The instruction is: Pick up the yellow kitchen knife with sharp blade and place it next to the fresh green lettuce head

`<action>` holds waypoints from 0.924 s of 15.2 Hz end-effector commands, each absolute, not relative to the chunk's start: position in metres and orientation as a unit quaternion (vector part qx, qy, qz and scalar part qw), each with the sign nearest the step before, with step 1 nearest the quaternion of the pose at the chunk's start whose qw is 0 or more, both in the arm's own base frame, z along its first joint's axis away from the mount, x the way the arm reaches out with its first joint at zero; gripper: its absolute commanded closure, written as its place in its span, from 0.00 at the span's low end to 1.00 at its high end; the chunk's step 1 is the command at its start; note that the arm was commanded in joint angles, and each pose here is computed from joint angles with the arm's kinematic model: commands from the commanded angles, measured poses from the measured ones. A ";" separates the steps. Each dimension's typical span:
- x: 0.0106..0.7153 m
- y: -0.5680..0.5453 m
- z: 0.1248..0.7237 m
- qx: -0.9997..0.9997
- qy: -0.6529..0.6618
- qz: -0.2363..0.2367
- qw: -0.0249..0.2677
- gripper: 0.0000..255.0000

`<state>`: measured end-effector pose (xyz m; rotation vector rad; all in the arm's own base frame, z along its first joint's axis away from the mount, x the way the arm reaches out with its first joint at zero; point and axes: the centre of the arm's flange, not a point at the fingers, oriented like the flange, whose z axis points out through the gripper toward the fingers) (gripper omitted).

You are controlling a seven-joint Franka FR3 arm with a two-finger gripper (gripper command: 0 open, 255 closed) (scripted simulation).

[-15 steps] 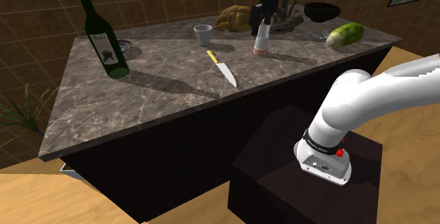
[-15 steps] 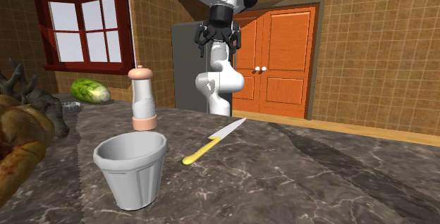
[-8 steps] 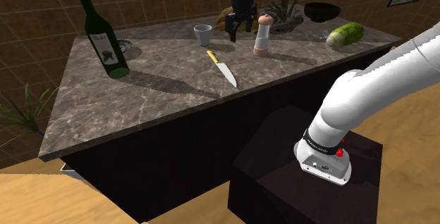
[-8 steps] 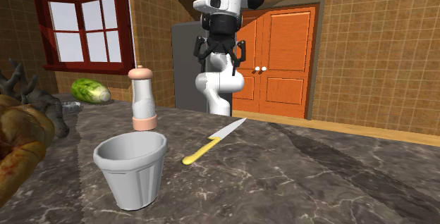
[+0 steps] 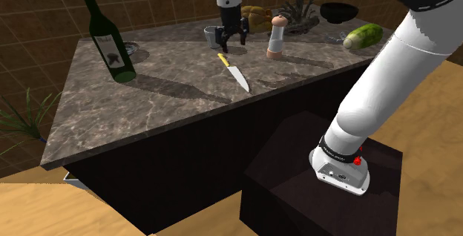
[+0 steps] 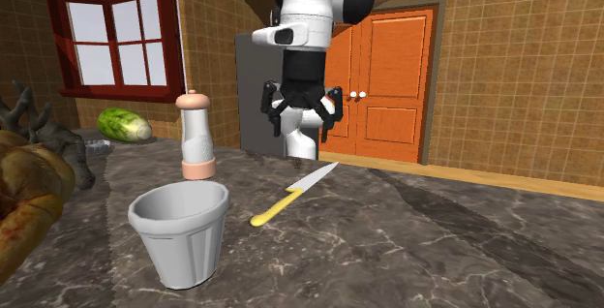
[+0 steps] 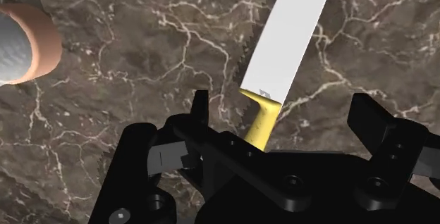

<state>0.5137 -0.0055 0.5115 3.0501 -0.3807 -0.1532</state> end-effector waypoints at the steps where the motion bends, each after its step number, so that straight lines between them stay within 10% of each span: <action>1: 0.539 -0.012 0.493 0.987 -0.142 -0.065 0.027 0.00; 14: 0.572 -0.021 0.423 0.981 -0.172 -0.090 0.018 0.00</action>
